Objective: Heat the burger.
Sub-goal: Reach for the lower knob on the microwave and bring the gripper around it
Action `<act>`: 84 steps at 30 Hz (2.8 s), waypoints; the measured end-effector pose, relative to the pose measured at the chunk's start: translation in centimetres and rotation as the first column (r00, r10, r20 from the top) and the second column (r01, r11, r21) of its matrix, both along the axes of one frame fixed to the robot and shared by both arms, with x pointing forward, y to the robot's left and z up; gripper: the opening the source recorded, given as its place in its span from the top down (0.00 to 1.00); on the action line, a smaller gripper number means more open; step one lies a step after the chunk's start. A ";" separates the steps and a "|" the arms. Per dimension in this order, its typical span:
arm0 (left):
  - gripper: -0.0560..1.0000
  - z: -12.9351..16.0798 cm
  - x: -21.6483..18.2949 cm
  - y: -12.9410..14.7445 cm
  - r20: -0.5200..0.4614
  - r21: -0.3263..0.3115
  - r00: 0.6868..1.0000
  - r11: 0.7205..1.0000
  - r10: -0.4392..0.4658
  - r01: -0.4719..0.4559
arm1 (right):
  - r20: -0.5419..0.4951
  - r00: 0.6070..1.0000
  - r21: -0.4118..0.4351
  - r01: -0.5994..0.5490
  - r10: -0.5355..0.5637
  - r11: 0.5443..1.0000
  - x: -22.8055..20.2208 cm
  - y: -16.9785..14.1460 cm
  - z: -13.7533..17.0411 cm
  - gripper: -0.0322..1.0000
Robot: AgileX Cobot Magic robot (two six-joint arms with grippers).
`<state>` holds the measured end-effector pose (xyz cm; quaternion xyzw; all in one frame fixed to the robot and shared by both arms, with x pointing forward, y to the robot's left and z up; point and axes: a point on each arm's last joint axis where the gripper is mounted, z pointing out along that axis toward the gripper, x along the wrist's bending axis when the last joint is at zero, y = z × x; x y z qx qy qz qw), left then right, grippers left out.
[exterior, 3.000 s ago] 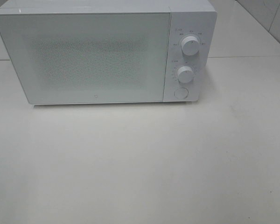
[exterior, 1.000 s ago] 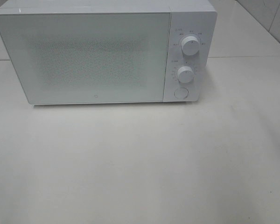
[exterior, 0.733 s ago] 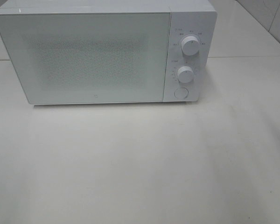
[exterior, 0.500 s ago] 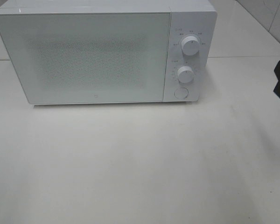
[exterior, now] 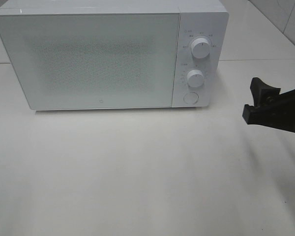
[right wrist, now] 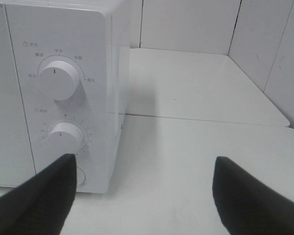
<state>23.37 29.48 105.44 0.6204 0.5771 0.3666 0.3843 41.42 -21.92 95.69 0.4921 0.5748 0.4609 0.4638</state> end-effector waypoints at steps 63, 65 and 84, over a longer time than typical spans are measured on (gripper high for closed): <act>0.01 0.0 0.0 0.0 0.000 0.000 1.000 1.000 0.000 0.000 | -0.099 0.994 0.035 0.052 -0.049 0.998 11.6 10.4 -5.9 0.23; 0.01 0.0 0.0 0.0 0.000 0.000 1.000 1.000 0.000 0.000 | -0.092 0.995 0.037 0.049 -0.045 0.998 12.0 10.4 -5.9 0.23; 0.01 0.0 0.0 0.0 0.000 0.000 1.000 1.000 0.000 0.000 | -0.117 0.992 0.026 0.055 -0.052 0.998 14.2 10.4 -7.4 0.23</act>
